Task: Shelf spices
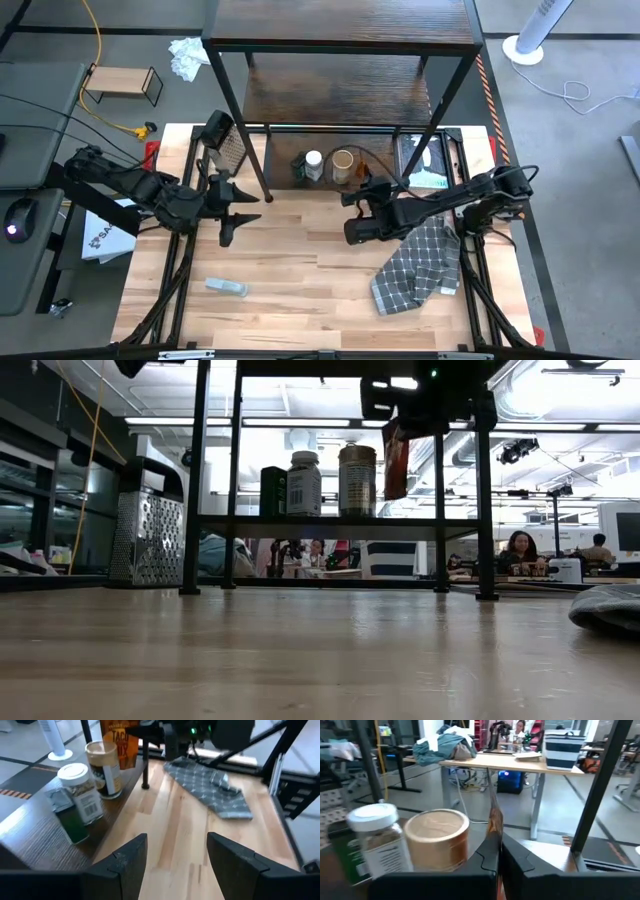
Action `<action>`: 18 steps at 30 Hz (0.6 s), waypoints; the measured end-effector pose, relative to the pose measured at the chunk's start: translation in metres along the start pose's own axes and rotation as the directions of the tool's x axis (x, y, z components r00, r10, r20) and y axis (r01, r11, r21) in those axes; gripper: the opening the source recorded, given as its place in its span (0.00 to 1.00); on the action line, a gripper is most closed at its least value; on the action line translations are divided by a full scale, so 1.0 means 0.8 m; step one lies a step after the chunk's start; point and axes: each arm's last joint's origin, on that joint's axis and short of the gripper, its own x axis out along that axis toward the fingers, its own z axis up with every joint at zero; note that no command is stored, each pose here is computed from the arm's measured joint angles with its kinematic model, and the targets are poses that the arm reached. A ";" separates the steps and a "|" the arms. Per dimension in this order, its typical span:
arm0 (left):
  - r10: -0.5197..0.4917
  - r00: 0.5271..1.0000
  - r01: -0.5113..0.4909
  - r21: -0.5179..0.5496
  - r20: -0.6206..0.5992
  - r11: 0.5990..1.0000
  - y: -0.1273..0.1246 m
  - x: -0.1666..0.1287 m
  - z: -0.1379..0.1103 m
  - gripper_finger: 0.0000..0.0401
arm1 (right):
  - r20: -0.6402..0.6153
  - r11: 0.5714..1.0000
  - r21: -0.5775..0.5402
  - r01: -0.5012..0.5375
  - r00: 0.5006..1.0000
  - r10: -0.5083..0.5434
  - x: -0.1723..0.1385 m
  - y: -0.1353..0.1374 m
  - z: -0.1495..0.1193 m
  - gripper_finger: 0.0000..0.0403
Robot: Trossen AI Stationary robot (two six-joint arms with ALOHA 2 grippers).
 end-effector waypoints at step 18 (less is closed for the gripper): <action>0.035 0.999 -0.035 0.001 -0.039 0.999 0.007 -0.006 -0.007 0.50 | 0.020 0.998 0.050 0.038 0.999 -0.040 0.009 -0.018 -0.036 0.00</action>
